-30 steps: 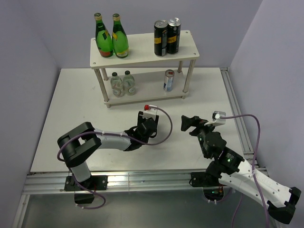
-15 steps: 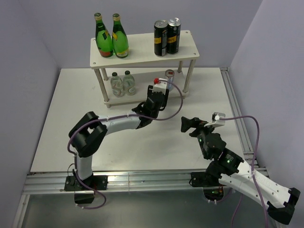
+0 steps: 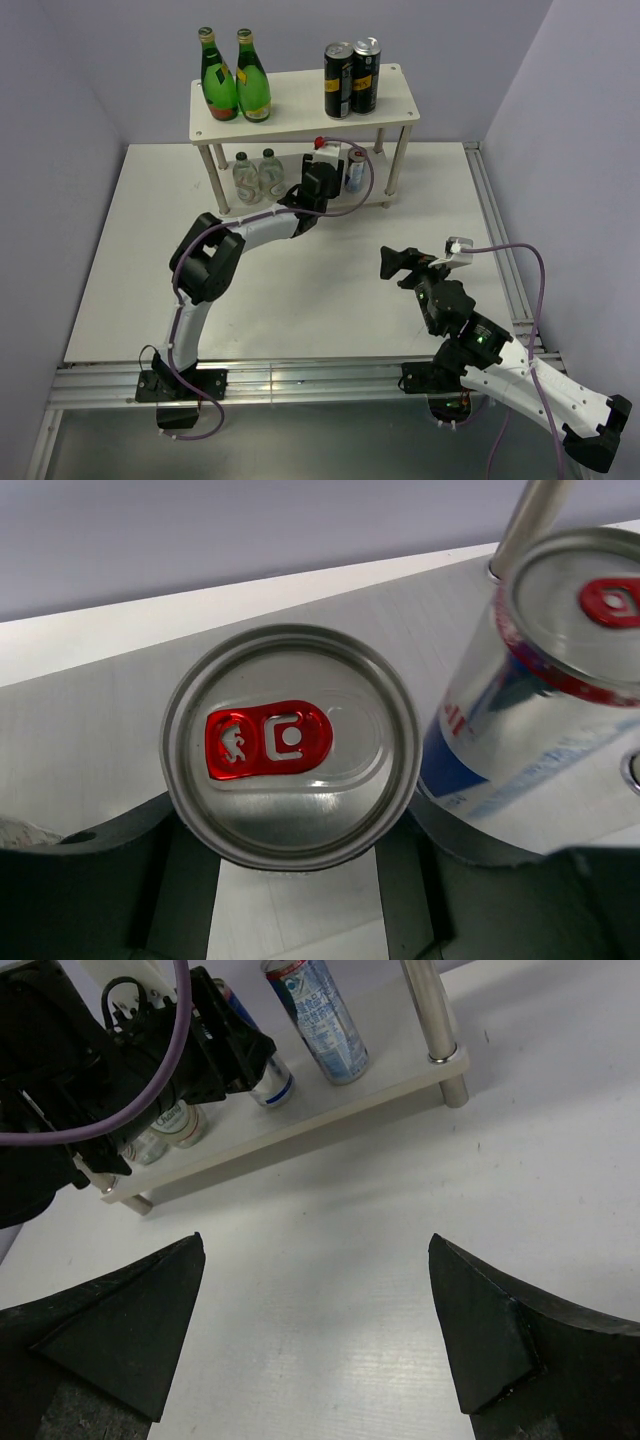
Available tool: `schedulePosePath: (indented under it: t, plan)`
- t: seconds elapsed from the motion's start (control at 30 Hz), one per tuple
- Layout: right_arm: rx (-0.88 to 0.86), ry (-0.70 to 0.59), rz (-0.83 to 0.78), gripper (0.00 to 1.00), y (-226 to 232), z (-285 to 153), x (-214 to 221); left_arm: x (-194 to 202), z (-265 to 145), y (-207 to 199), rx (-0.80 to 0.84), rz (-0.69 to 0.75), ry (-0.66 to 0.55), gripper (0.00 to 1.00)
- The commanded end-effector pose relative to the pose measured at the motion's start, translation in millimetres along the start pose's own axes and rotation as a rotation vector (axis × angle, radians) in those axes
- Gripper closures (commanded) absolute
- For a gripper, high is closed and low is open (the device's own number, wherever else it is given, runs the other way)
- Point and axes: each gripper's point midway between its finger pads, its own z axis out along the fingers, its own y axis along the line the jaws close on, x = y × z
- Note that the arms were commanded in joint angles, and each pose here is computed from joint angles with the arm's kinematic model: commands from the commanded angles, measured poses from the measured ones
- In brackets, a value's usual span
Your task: Place and organize the beverage onto the shelf
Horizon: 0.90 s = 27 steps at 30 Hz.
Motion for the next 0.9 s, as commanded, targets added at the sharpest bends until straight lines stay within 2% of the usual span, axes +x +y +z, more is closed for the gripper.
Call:
schedulePosePath:
  t: [0.0,0.4,0.47,0.5,0.53,0.63,0.77,0.83,0.87]
  plan:
    - [-0.01,-0.017,0.019,0.0,3.8,1.6,-2.3,-51.5,2.6,-14.7,0.051,-0.086,-0.117,0.99]
    - [0.001,-0.015,0.014,0.0,2.1,2.7,-0.4,-43.5,0.6,-34.1,0.147,-0.137,-0.088,0.94]
    - [0.001,-0.011,0.013,0.0,2.1,2.9,1.0,-43.1,0.4,-37.0,0.162,-0.139,-0.087,0.79]
    - [0.0,-0.014,0.014,0.0,2.2,2.7,0.1,-40.3,0.4,-37.8,0.168,-0.136,-0.082,0.67]
    - [-0.001,-0.015,0.015,0.0,2.3,2.6,-0.2,-40.5,0.2,-38.9,0.174,-0.137,-0.083,0.51]
    - [0.002,-0.013,0.015,0.0,0.9,2.7,1.8,-39.5,0.1,-41.0,0.184,-0.138,-0.076,0.34]
    - [0.003,-0.014,0.018,0.0,0.5,2.4,1.9,-39.9,-5.0,-41.8,0.193,-0.144,-0.075,0.23]
    - [0.005,-0.012,0.016,0.0,-0.4,2.4,3.5,-39.8,-9.4,-41.8,0.19,-0.14,-0.075,0.06]
    - [0.003,-0.011,0.018,0.0,-0.7,2.0,3.8,-38.8,-10.7,-41.0,0.186,-0.135,-0.073,0.05]
